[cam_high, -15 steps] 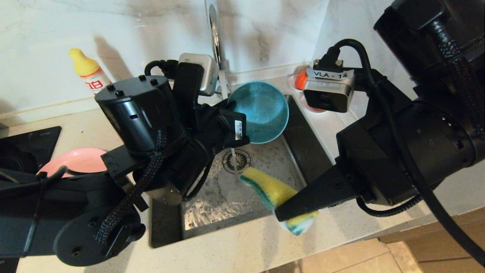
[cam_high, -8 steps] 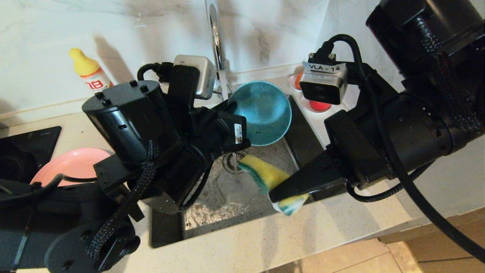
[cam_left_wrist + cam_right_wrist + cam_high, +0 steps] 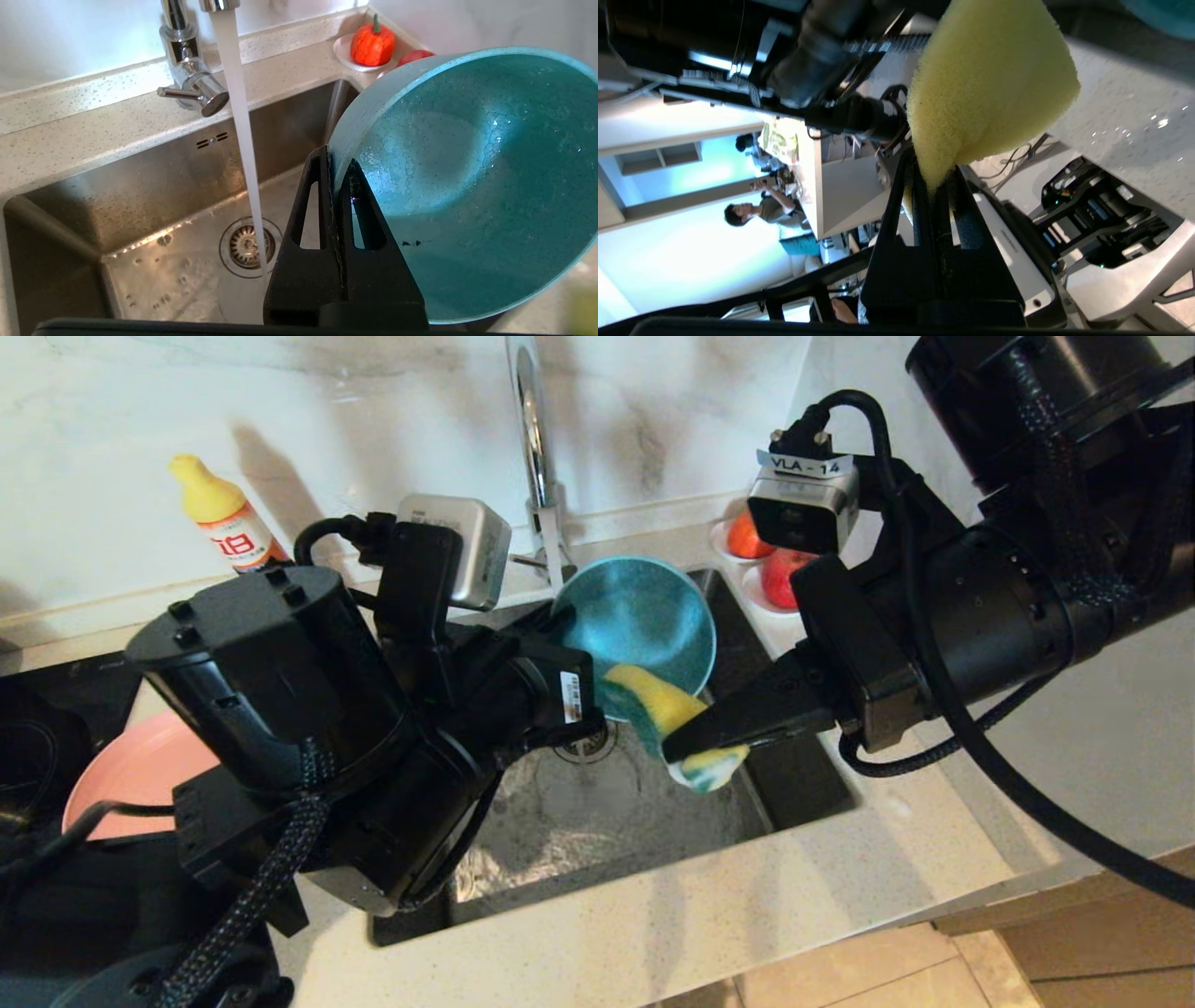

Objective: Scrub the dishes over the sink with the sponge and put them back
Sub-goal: Wipe the bowl

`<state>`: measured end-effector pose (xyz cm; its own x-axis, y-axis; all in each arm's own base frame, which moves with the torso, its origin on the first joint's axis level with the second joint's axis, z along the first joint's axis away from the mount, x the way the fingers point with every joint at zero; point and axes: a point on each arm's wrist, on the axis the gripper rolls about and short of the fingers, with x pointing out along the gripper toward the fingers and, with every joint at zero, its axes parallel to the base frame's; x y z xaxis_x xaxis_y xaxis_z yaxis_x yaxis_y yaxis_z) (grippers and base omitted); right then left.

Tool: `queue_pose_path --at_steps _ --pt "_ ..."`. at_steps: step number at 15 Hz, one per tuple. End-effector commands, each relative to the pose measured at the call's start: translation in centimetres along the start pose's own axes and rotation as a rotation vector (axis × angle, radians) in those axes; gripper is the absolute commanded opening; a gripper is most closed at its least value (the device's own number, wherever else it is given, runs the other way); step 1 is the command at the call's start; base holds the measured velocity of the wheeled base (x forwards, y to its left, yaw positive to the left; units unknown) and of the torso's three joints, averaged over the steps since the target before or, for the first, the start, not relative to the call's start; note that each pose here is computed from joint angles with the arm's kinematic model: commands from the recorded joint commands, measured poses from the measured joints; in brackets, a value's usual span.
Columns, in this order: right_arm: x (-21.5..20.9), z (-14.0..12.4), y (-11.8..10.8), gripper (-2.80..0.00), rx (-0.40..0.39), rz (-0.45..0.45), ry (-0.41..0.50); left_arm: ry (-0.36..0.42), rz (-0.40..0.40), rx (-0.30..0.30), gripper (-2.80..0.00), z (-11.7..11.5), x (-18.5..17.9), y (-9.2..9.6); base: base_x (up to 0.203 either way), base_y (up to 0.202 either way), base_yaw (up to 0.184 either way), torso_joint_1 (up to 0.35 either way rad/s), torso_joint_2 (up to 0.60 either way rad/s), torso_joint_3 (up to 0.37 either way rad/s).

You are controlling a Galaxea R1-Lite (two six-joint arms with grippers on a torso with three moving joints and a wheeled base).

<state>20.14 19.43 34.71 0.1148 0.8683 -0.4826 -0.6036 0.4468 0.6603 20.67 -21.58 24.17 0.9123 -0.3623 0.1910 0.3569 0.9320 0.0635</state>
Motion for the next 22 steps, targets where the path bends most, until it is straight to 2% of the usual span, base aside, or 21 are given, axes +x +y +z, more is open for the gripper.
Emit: queue_pose_path --at_steps 1,7,15,18,22 --pt "-0.2 0.3 -0.3 -2.8 0.009 -0.005 -0.012 -0.01 -0.014 -0.011 -2.8 0.2 -0.4 -0.4 0.0 0.0 0.0 0.0 0.0 0.0" --pt "-0.2 1.6 -0.9 -2.8 0.034 0.007 -0.092 -0.027 -0.063 -0.029 -2.8 0.3 -1.3 -1.7 0.0 0.0 0.0 0.0 0.0 0.0" --pt "-1.4 2.4 -2.6 -2.8 0.066 -0.044 -0.148 -0.02 -0.07 -0.025 -2.8 0.3 -2.7 -0.9 0.0 0.0 0.0 0.0 0.0 0.0" --pt "-1.8 2.3 -2.4 -2.8 0.065 -0.08 -0.176 -0.007 -0.076 -0.008 -2.8 -0.1 -3.0 -0.8 0.0 0.0 0.0 0.0 0.0 0.0" --pt "-1.9 2.4 -2.2 -2.8 0.056 -0.078 -0.189 0.035 -0.086 0.022 -2.8 -1.4 -3.5 -0.8 0.0 0.0 0.0 0.0 0.0 0.0"
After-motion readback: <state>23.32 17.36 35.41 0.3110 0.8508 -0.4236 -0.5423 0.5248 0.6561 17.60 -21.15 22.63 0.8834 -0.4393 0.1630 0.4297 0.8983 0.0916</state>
